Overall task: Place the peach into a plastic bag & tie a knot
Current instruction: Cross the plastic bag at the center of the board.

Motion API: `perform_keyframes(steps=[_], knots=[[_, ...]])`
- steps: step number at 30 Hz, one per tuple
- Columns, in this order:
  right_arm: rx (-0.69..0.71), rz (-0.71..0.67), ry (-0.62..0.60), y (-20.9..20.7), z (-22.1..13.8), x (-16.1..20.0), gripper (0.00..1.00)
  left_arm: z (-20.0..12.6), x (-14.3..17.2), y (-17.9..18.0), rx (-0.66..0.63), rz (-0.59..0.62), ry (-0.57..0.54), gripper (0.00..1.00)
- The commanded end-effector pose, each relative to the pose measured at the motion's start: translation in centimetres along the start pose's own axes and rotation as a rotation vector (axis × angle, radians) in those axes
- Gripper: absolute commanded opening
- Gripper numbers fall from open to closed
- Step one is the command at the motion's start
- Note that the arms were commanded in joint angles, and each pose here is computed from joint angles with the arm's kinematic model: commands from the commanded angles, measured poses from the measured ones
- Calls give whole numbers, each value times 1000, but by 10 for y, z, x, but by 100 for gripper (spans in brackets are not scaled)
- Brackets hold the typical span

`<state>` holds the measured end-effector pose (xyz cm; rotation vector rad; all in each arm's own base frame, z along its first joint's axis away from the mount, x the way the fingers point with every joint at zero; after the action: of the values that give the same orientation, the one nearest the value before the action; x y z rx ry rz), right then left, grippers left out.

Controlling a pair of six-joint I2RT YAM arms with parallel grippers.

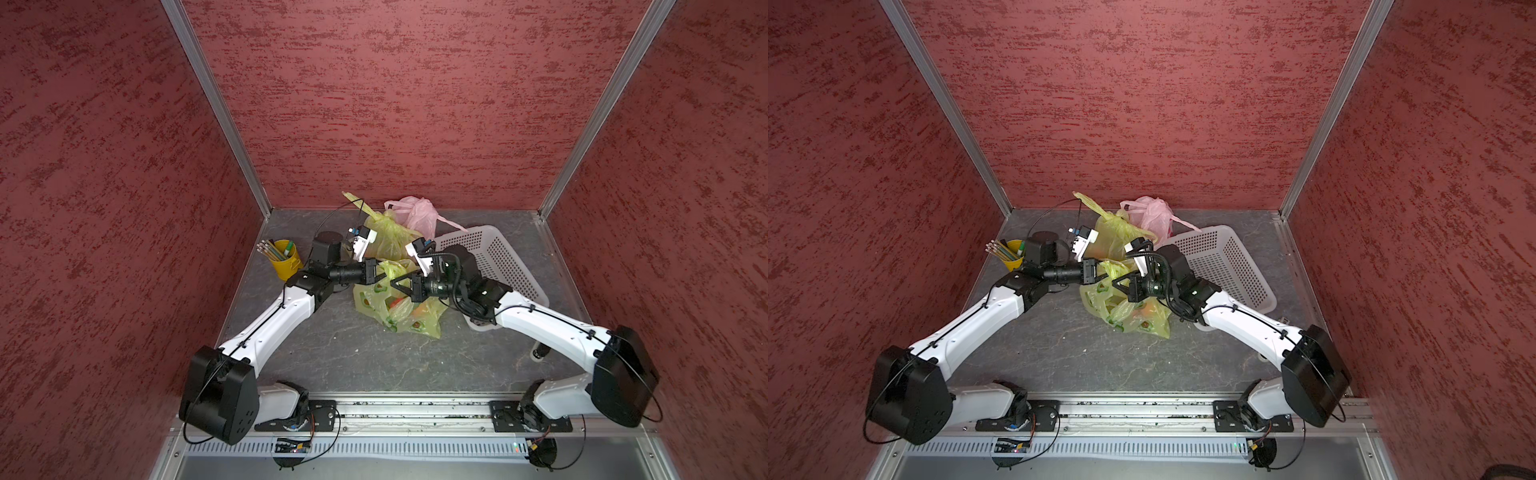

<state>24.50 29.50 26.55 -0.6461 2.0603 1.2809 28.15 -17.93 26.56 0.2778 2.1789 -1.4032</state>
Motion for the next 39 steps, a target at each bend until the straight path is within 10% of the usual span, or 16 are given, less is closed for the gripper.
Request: perform_keyframes(steps=[1,9,21,39], knots=[[70,-5,53,-8,6,13,0,-10,-9,-10,-8,32,-71,0],[99,-5,-21,-12,12,-6,0,-10,10,-2,-63,-15,9,4],[97,14,-76,-16,9,-21,0,-15,30,3,-98,-29,72,40],[9,18,-61,-8,7,-15,0,-14,19,-11,-15,-34,54,49]])
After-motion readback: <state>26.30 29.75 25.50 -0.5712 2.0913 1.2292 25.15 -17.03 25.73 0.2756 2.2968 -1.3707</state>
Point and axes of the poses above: each gripper's point midway between its finger pads, its own z axis out along the fingers, its own y axis along the line the jaws close on, x = y × z, the point moved 7 cm from there along -z, back along the fingers, and after that the axes turned 4 degrees about -z, right-handed, at the moved point
